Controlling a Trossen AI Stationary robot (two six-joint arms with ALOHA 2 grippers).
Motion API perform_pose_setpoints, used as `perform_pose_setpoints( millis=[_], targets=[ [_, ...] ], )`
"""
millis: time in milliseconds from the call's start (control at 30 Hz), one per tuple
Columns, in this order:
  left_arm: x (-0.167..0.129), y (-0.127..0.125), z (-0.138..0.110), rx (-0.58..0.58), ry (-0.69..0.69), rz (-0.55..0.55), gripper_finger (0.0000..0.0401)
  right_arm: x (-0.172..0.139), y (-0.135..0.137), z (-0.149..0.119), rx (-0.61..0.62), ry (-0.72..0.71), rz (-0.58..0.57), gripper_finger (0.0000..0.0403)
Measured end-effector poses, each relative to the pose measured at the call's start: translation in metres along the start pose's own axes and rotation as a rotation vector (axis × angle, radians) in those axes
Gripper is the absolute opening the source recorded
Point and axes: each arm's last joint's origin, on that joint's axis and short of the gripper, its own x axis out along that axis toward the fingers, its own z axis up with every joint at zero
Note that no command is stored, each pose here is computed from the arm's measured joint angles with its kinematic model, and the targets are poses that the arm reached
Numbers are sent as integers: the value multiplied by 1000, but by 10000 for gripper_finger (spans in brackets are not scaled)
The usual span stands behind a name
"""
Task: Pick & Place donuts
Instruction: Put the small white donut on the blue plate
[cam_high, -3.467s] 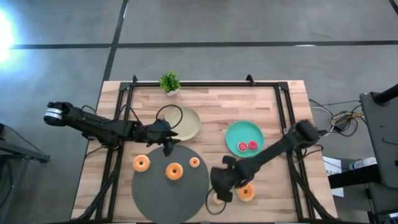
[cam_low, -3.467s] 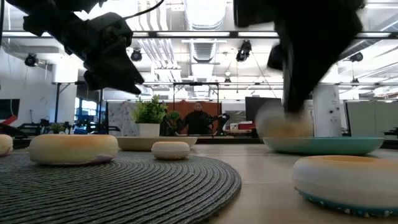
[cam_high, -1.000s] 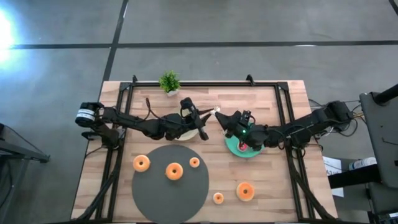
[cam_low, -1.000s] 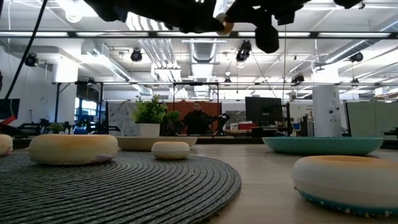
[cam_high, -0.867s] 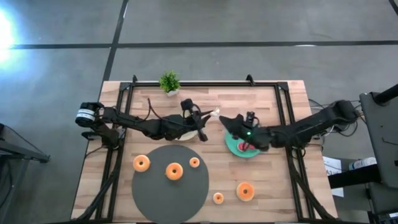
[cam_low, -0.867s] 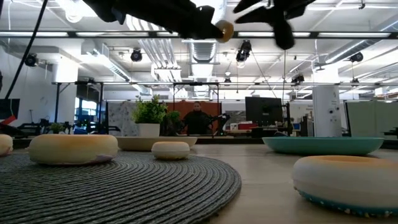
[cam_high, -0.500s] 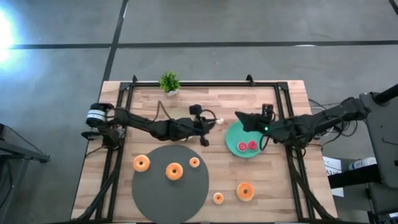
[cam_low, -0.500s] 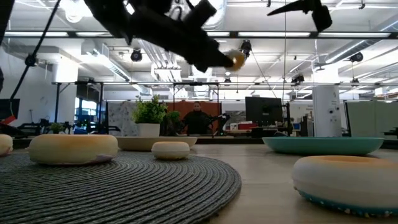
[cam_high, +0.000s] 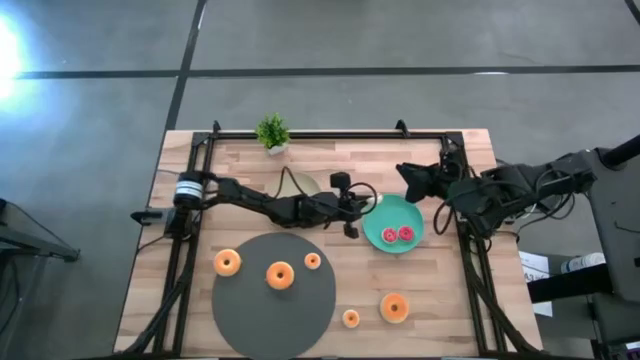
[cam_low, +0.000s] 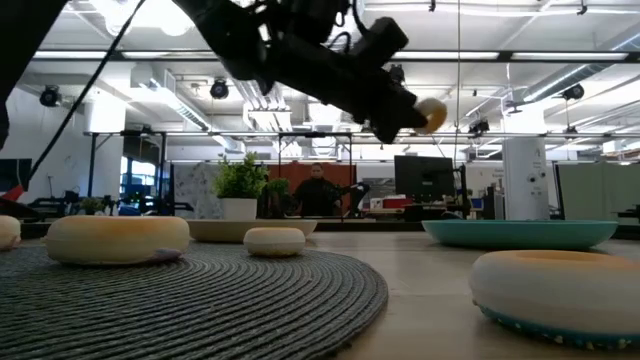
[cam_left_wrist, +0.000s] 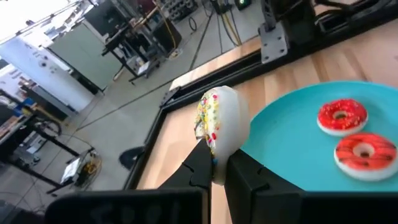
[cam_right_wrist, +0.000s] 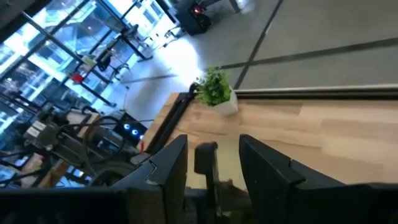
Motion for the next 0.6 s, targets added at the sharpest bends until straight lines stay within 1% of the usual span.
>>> perform_pose_setpoints(
  millis=[233,433,500,600],
  targets=[
    [16,-13,-5,8,2,-46,3,-13,-3,20,-15,-53,-11,136],
    [33,-25,-16,29,24,-54,3,-16,-8,24,-12,-74,-26,136],
    [39,-28,-17,60,31,-66,3,-17,-8,24,-9,-75,-25,136],
    [46,-35,-20,160,69,-154,3,-17,-8,24,-9,-75,-25,137]
  ],
)
